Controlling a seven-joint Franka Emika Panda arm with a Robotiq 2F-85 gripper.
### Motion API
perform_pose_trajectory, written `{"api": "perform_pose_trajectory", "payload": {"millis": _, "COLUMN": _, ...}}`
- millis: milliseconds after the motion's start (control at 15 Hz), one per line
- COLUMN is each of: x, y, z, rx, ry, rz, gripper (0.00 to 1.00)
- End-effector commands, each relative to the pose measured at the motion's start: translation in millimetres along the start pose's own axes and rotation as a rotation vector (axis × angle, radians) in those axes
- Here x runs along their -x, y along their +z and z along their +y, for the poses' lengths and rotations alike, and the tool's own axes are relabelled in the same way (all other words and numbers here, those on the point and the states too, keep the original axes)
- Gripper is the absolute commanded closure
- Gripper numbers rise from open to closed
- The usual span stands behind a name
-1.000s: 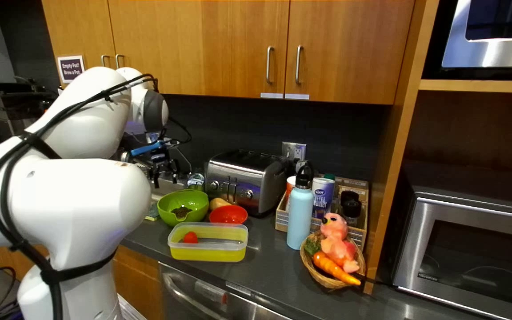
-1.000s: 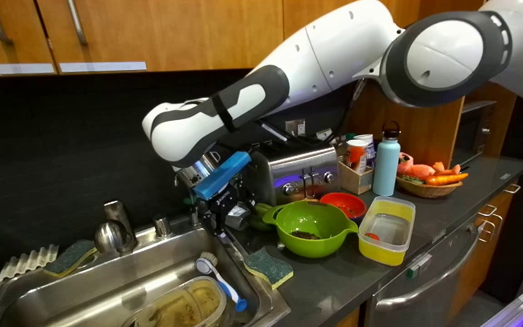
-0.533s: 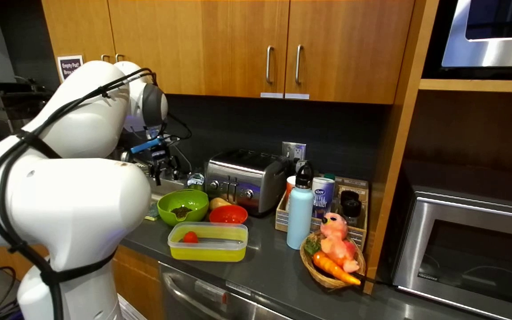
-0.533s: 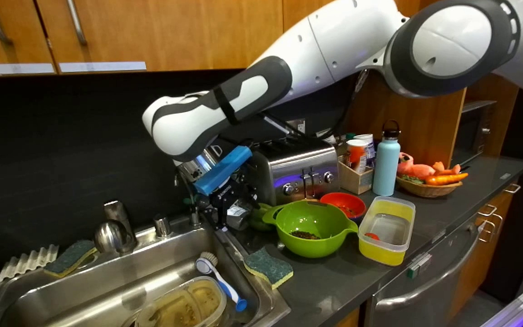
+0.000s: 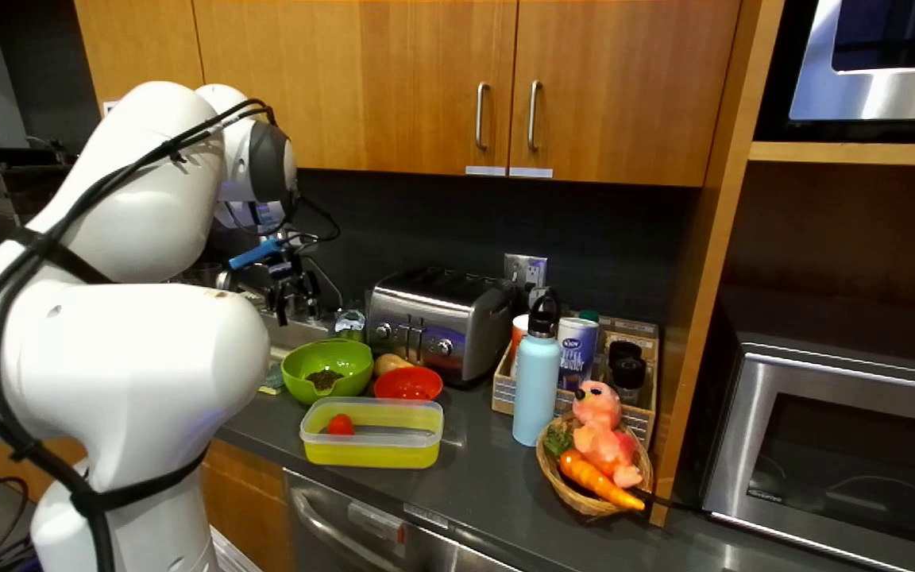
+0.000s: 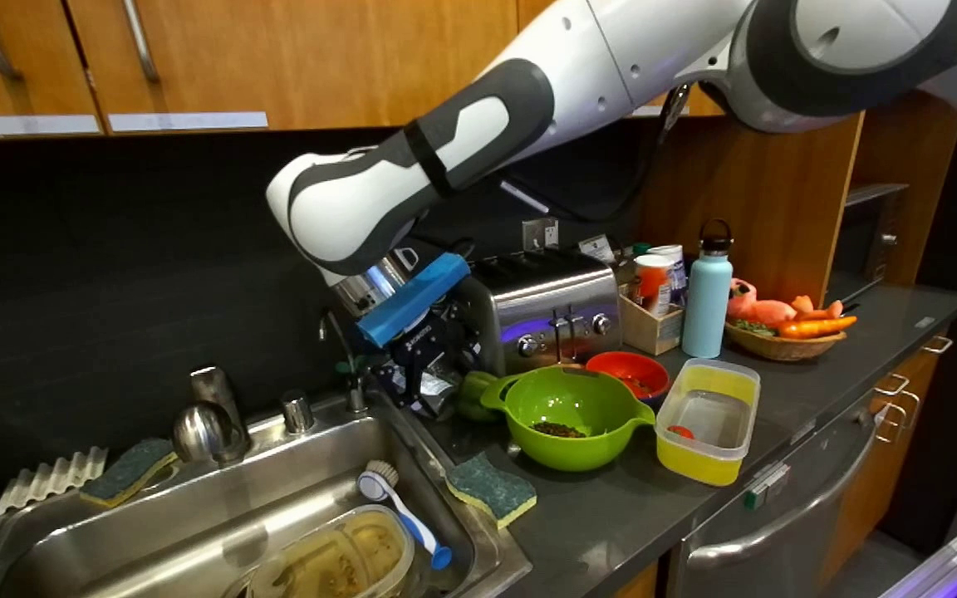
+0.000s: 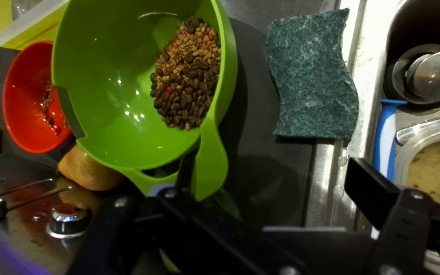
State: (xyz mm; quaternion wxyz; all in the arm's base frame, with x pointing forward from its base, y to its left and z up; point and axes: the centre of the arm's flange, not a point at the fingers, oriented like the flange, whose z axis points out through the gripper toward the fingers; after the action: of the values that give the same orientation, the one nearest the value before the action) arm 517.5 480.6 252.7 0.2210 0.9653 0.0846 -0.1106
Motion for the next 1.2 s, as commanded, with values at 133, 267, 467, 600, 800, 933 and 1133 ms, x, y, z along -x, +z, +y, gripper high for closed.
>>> {"api": "perform_pose_trajectory", "payload": {"millis": 133, "x": 46.1, "y": 14.3, "z": 32.7, "rx": -0.026, "ry": 0.094, "rz": 0.008, "gripper": 0.0}}
{"api": "perform_pose_trajectory", "payload": {"millis": 267, "x": 55.1, "y": 18.8, "z": 37.2, "rx": -0.03, "ry": 0.124, "rz": 0.007, "gripper": 0.0}}
{"api": "perform_pose_trajectory", "payload": {"millis": 467, "x": 71.8, "y": 27.3, "z": 47.2, "rx": -0.032, "ry": 0.174, "rz": 0.004, "gripper": 0.0}}
{"api": "perform_pose_trajectory", "payload": {"millis": 600, "x": 85.4, "y": 31.5, "z": 55.2, "rx": -0.03, "ry": 0.217, "rz": 0.003, "gripper": 0.0}}
{"api": "perform_pose_trajectory", "payload": {"millis": 800, "x": 110.1, "y": 31.4, "z": 67.6, "rx": -0.021, "ry": 0.301, "rz": 0.01, "gripper": 0.0}}
{"api": "perform_pose_trajectory", "payload": {"millis": 933, "x": 124.7, "y": 31.3, "z": 74.5, "rx": -0.027, "ry": 0.341, "rz": 0.023, "gripper": 0.0}}
{"api": "perform_pose_trajectory", "payload": {"millis": 1133, "x": 143.7, "y": 32.2, "z": 84.9, "rx": -0.091, "ry": 0.366, "rz": 0.074, "gripper": 0.0}}
